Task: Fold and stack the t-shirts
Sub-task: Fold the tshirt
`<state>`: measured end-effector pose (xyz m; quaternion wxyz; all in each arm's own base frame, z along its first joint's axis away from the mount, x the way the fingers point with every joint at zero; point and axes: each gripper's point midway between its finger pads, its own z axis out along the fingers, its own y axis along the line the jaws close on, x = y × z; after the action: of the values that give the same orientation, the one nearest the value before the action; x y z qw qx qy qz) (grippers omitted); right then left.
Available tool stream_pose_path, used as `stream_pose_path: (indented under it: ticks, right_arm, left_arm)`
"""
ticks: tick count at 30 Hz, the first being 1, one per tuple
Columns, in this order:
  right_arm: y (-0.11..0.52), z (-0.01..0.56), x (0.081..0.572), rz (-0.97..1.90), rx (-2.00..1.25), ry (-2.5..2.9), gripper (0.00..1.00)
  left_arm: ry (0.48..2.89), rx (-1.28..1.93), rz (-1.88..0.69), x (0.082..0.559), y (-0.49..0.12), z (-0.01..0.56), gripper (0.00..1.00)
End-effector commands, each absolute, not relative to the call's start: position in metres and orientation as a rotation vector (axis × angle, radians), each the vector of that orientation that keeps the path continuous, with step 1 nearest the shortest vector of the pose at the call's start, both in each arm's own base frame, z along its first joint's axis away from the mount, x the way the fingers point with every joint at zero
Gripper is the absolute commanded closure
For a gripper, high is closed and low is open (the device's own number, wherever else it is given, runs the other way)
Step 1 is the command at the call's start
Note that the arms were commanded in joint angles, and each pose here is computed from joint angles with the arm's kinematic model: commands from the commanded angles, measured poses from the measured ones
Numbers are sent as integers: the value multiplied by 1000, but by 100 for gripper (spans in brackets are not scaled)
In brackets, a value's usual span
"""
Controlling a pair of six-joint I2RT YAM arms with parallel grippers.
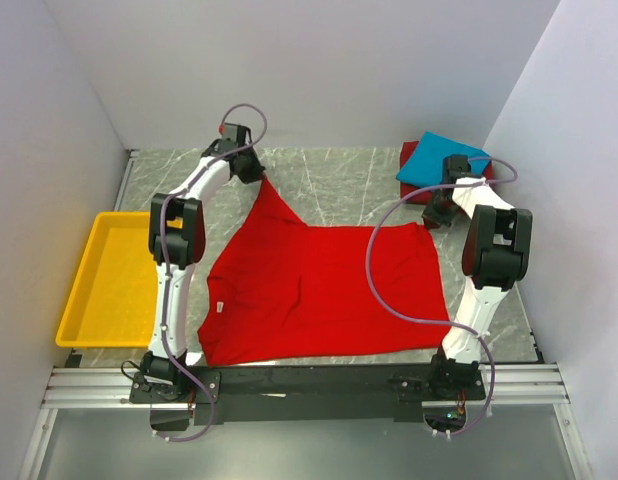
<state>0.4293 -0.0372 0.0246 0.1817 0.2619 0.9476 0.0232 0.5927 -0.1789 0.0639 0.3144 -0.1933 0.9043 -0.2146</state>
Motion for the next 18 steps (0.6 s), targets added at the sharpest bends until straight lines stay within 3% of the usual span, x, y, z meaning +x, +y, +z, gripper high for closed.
stream_pose_path:
  ticks: [1,12,18]
  right_arm:
    - [-37,47,447,53,708,2632,100]
    - [-37,73,487,69,680,2570,100]
    - [-36,92,498,81,651,2531,100]
  left_arm:
    - [2255,-468,-643,621,-177,104,100]
    - [2113,-444,-730,646,-158,155,100]
    - [2106,-512,-800,629,-153,179,100]
